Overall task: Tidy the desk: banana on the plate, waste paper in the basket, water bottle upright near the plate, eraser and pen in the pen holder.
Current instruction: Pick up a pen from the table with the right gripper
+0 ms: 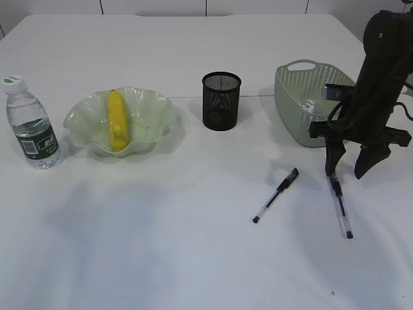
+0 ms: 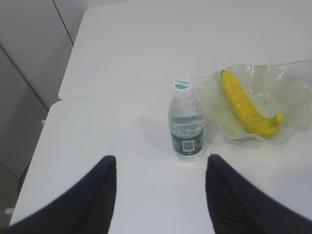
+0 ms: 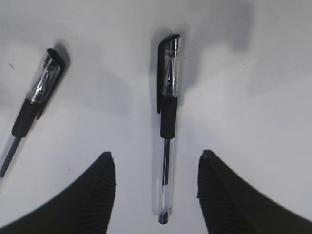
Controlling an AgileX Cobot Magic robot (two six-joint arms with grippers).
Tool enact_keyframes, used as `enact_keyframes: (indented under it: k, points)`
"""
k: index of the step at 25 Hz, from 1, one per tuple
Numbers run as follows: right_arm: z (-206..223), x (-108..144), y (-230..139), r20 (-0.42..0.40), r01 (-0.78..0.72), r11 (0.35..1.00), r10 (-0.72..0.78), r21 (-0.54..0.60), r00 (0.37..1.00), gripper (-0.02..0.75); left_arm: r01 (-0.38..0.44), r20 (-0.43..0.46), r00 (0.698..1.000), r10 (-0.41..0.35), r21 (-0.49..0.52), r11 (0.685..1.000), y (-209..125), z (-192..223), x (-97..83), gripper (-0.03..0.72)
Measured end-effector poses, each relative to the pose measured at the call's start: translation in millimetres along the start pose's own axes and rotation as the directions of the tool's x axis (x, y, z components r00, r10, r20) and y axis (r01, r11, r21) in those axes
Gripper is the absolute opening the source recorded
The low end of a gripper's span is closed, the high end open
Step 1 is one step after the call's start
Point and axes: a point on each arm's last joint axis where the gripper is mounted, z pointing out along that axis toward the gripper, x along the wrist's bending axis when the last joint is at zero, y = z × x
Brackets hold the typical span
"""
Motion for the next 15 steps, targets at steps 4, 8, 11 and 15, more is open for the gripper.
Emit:
enact_keyframes:
  k: [4, 8, 11, 15]
  points:
    - [0.0, 0.0, 0.0, 0.0, -0.002, 1.0, 0.002, 0.0, 1.0, 0.405, 0.002, 0.001, 1.0, -0.002, 0.006, 1.0, -0.6, 0.0, -0.1, 0.412]
    - [0.0, 0.0, 0.0, 0.0, -0.002, 1.0, 0.002, 0.0, 1.0, 0.405, 0.003, 0.002, 1.0, -0.003, 0.018, 1.0, -1.7, 0.0, -0.2, 0.412]
    - [0.0, 0.2, 1.0, -0.002, -0.007, 1.0, 0.007, -0.012, 1.0, 0.406, 0.003, 0.002, 1.0, -0.004, 0.022, 1.0, -2.0, 0.0, -0.2, 0.412]
    - [-0.1, 0.7, 4.3, -0.009, -0.013, 0.999, 0.013, -0.047, 1.0, 0.406, 0.003, 0.002, 1.0, -0.004, 0.026, 1.0, -2.4, 0.0, -0.2, 0.412]
